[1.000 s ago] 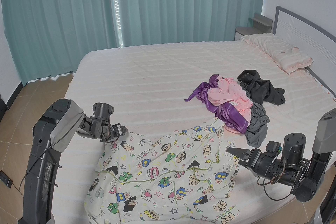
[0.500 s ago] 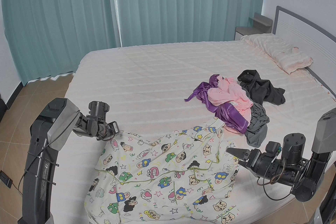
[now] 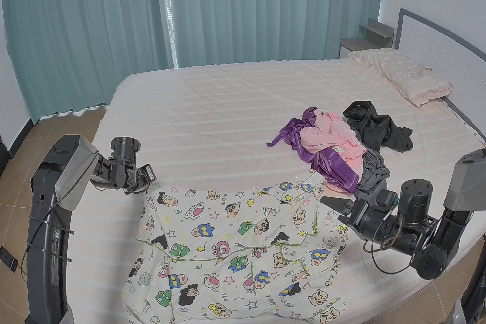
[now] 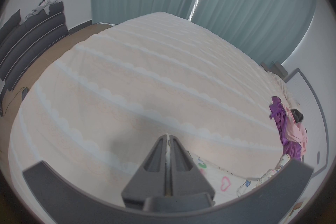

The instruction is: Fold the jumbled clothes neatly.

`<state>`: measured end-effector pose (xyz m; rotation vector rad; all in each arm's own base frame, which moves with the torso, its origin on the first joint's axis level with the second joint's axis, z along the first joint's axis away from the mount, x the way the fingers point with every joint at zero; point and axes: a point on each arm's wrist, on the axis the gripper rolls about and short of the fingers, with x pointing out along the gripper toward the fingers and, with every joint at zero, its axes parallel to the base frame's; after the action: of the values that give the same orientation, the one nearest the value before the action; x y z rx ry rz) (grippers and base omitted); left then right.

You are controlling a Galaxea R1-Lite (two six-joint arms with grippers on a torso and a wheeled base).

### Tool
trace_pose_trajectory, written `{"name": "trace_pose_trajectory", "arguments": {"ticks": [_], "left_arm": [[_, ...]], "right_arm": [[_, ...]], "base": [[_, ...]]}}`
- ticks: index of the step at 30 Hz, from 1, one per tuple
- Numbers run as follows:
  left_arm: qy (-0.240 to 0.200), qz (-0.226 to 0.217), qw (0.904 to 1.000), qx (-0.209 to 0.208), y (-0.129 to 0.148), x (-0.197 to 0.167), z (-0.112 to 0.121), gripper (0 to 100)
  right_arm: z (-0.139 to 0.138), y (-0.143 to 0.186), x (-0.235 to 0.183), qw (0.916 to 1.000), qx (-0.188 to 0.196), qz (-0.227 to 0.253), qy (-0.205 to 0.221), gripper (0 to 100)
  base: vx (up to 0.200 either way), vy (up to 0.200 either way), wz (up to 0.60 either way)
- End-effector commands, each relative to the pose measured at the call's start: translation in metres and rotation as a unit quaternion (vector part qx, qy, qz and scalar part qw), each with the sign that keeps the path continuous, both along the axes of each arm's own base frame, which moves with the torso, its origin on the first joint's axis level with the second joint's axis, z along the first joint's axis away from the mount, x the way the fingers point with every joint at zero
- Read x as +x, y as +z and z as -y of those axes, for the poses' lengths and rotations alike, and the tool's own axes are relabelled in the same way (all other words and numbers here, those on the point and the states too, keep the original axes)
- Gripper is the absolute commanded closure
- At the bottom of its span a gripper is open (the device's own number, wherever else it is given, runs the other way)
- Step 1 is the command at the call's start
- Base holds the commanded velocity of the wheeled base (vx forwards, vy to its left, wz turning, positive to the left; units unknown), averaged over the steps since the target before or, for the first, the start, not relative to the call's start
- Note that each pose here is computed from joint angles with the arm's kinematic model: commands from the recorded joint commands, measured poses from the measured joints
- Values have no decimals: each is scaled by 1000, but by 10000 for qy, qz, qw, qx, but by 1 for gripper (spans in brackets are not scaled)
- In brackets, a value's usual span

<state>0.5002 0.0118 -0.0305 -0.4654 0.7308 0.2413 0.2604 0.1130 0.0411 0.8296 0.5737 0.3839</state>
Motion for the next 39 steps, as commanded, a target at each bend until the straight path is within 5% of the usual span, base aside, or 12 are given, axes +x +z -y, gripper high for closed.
{"name": "trace_pose_trajectory", "arguments": {"ticks": [1,12,17,21,22,29,39], "left_arm": [[401,146,9990,104,11,0,-29,100],[892,67,9959,107,10,-8,-71,100],[693,31,9973,-252,17,-14,-59,100],[121,-117,9984,-533,11,-16,-27,100],[-3,-144,9983,-571,9,-16,-19,0],[-599,-265,9939,-891,-5,-15,5,0],[-890,-330,9935,-624,-25,-8,8,0]], "right_arm": [[-11,-7,56,9997,-91,-146,-182,0],[-36,-29,141,9960,-372,-602,-542,0],[-38,-36,148,9946,-356,-772,-601,0],[-36,-37,147,9940,-325,-825,-638,0],[-36,-37,146,9939,-328,-832,-638,0],[-36,-39,146,9937,-337,-853,-637,0],[-39,-38,145,9941,-334,-830,-606,0]], "base": [[0,0,0],[0,0,0],[0,0,0],[0,0,0],[0,0,0],[0,0,0],[0,0,0]]}}
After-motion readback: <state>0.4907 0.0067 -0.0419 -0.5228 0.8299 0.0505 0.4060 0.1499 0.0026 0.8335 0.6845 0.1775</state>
